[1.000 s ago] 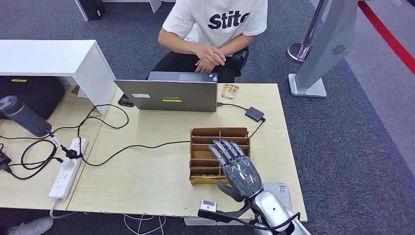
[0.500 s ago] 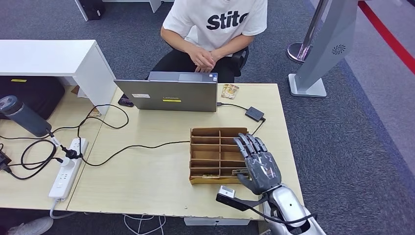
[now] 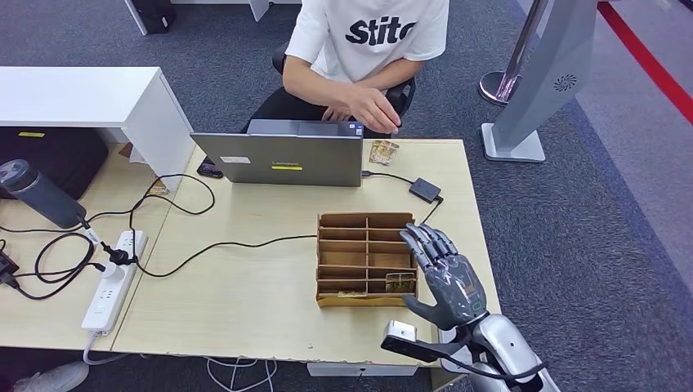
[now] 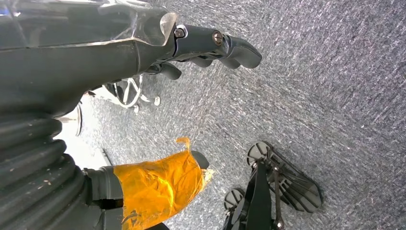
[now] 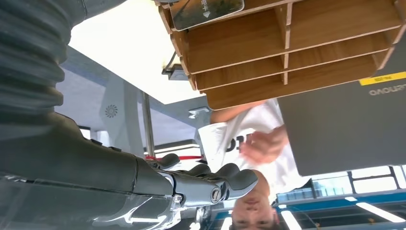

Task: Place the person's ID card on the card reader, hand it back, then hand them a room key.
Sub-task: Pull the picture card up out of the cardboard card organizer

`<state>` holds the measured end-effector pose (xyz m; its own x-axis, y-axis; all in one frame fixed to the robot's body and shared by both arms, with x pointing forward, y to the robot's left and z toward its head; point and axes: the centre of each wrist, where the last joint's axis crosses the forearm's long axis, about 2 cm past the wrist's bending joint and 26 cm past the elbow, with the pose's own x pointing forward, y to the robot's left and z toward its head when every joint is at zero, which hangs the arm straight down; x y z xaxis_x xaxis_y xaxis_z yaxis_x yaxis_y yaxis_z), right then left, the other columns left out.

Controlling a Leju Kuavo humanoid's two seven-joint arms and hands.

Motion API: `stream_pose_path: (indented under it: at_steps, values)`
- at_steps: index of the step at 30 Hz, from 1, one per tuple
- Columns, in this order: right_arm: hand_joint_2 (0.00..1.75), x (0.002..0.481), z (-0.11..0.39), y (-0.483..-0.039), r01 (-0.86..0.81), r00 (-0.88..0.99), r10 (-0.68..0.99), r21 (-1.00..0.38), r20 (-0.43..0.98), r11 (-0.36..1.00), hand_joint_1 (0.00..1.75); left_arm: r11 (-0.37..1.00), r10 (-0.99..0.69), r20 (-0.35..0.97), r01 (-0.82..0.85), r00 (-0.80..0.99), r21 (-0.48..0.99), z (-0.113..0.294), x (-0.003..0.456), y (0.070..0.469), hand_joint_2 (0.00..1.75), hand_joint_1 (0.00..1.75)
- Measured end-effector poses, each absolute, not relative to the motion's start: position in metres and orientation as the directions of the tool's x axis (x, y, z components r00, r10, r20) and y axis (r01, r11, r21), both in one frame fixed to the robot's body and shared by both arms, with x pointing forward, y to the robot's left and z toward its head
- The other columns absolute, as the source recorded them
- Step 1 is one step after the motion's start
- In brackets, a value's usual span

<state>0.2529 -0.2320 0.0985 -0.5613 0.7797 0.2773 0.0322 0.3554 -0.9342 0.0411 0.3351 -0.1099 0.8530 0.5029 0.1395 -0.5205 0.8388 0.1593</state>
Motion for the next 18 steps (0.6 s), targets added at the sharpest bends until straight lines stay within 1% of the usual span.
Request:
stream_pose_path:
  at_steps: [13,18]
  values:
    - [1.75,0.250,0.097,-0.238,0.013,-0.590,0.758,-0.936,0.277,0.352,0.00,0.841,0.499,0.139,-0.516,0.856,0.161,-0.110,0.041,0.335,1.75,0.00]
    - [1.75,0.246,0.097,-0.246,0.004,-0.605,0.753,-0.945,0.258,0.327,0.00,0.838,0.503,0.139,-0.521,0.853,0.162,-0.110,0.041,0.336,1.75,0.00]
